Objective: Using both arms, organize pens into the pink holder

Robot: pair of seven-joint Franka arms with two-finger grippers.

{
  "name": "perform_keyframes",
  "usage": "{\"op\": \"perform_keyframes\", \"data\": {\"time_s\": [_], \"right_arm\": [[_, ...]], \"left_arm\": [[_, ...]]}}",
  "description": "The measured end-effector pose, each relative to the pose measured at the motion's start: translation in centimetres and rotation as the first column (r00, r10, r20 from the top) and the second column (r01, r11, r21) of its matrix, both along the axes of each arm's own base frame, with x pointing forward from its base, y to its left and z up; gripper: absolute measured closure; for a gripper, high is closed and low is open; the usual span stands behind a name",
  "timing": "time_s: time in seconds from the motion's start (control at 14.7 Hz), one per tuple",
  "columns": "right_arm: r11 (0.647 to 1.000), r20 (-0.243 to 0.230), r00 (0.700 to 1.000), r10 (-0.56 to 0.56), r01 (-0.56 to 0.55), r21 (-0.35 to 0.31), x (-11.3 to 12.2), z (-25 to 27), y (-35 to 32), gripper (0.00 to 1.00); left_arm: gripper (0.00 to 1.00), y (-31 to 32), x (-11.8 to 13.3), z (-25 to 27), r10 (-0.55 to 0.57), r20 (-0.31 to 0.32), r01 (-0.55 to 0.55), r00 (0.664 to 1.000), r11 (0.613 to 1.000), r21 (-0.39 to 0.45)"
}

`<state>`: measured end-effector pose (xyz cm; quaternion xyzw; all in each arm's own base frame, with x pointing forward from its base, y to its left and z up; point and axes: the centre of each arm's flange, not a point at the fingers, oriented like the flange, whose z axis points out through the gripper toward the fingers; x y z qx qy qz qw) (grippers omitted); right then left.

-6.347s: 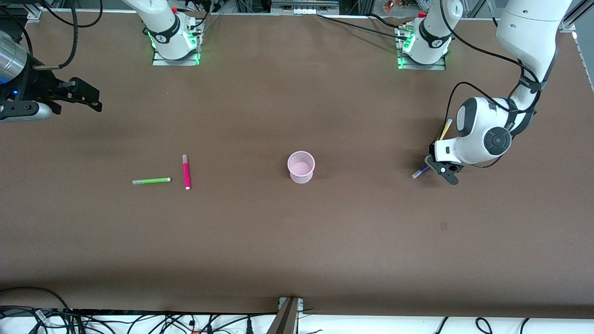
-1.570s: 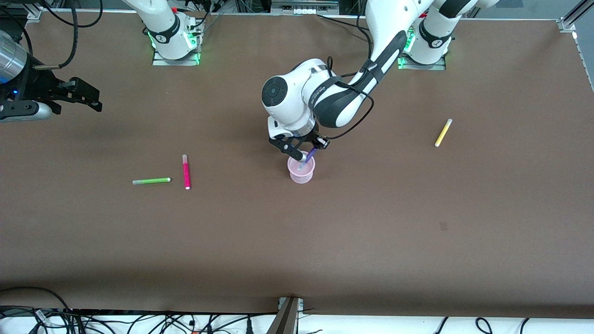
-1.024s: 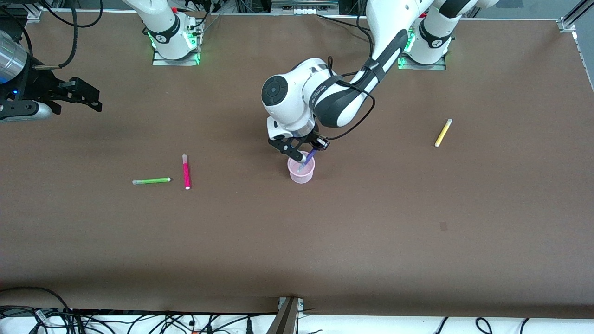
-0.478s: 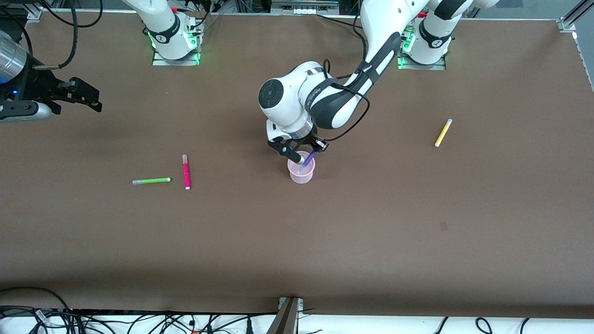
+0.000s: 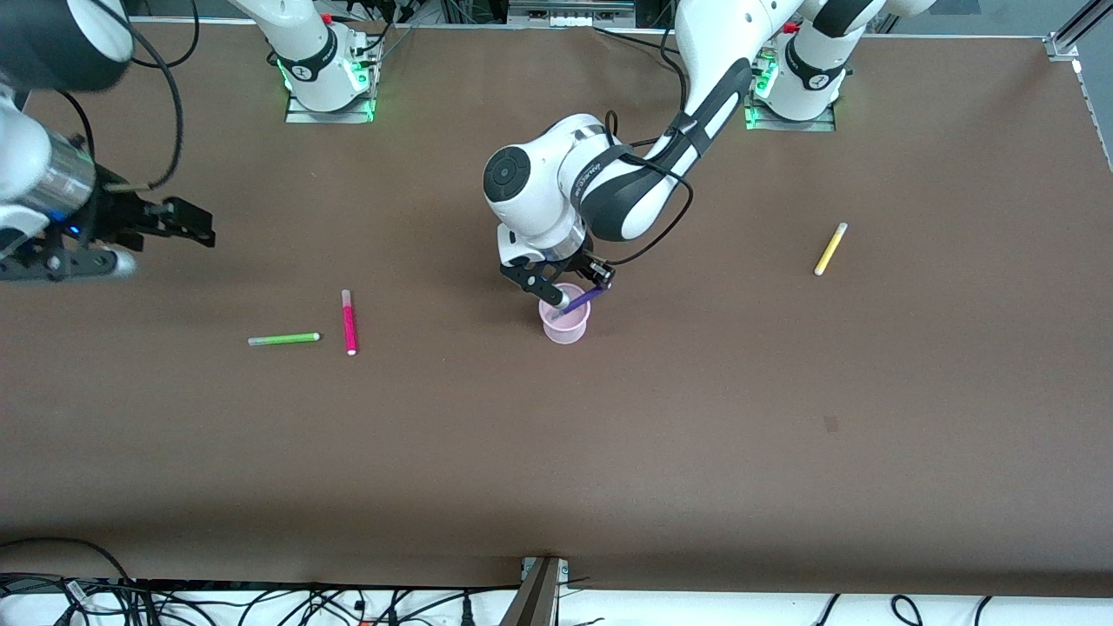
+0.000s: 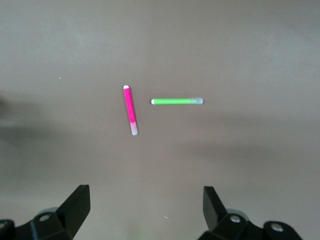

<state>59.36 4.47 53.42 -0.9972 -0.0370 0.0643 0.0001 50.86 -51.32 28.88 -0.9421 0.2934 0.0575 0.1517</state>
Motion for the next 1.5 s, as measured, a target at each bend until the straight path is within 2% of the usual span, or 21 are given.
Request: {"op": "perform_keyframes", "data": {"time_s": [0.14, 0.2, 0.27, 0.34, 0.48, 0.61, 0.75, 0.89, 1.09, 1.3, 1.36, 1.43, 1.5], "right_arm": [[1.0, -0.047, 0.999, 0.009, -0.009, -0.006, 0.9, -2.9, 0.3, 0.0], [1.0, -0.066, 0.998, 0.013, -0.014, -0.008, 1.4, -4.3, 0.5, 0.0], [1.0, -0.078, 0.997, 0.017, -0.018, -0.009, 1.8, -5.6, 0.8, 0.0], [1.0, -0.083, 0.996, 0.022, -0.022, -0.009, 2.3, -6.9, 1.2, 0.0], [0.999, -0.085, 0.996, 0.032, -0.033, -0.01, 3.2, -9.6, 2.0, 0.0], [0.999, -0.075, 0.996, 0.042, -0.043, -0.009, 4.0, -12.8, 2.8, 0.0], [0.999, -0.069, 0.997, 0.044, -0.044, 0.003, 4.5, -16.2, 3.4, 0.0], [0.998, -0.068, 0.996, 0.051, -0.049, 0.032, 4.9, -19.4, 3.7, 0.0], [0.996, -0.06, 0.997, 0.057, -0.053, 0.069, 5.6, -23.5, 4.5, 0.0], [0.995, -0.058, 0.996, 0.067, -0.062, 0.072, 5.0, -27.0, 5.5, 0.01], [0.995, -0.048, 0.997, 0.067, -0.064, 0.071, 4.6, -28.1, 5.7, 0.05], [0.995, -0.036, 0.997, 0.069, -0.067, 0.072, 4.0, -29.2, 5.9, 0.05], [0.995, -0.029, 0.997, 0.073, -0.071, 0.073, 3.5, -30.0, 6.2, 0.09]], "left_arm": [[0.31, -0.1, 0.3, 0.6, 0.003, 0.01, -0.003, 1.0, 1.0, -0.009], [0.18, -0.1, 0.4, 0.8, 0.005, 0.013, -0.005, 1.0, 1.0, -0.012], [0.11, -0.1, 0.6, 1.1, 0.007, 0.015, -0.007, 1.0, 1.0, -0.012], [0.11, 0.1, 0.7, 1.4, 0.013, 0.016, -0.013, 1.0, 1.0, -0.009], [0.01, 0.8, 1.9, 3.5, 0.041, 0.025, -0.041, 0.999, 0.999, -0.006], [0.0, 2.8, 4.0, 6.8, 0.095, 0.039, -0.094, 0.995, 0.995, -0.01], [0.0, 6.3, 6.7, 11.6, 0.178, 0.049, -0.175, 0.983, 0.982, -0.07], [0.0, 11.4, 9.4, 16.9, 0.274, 0.06, -0.263, 0.96, 0.954, -0.147], [0.0, 19.6, 12.4, 23.0, 0.391, 0.105, -0.365, 0.914, 0.908, -0.204], [0.0, 26.9, 14.6, 25.8, 0.481, 0.126, -0.447, 0.868, 0.865, -0.229], [0.0, 29.1, 15.2, 26.1, 0.493, 0.124, -0.459, 0.861, 0.858, -0.231], [0.0, 31.2, 15.8, 26.2, 0.49, 0.112, -0.456, 0.865, 0.858, -0.236], [0.0, 33.1, 16.4, 26.2, 0.488, 0.087, -0.454, 0.869, 0.854, -0.254]]}}
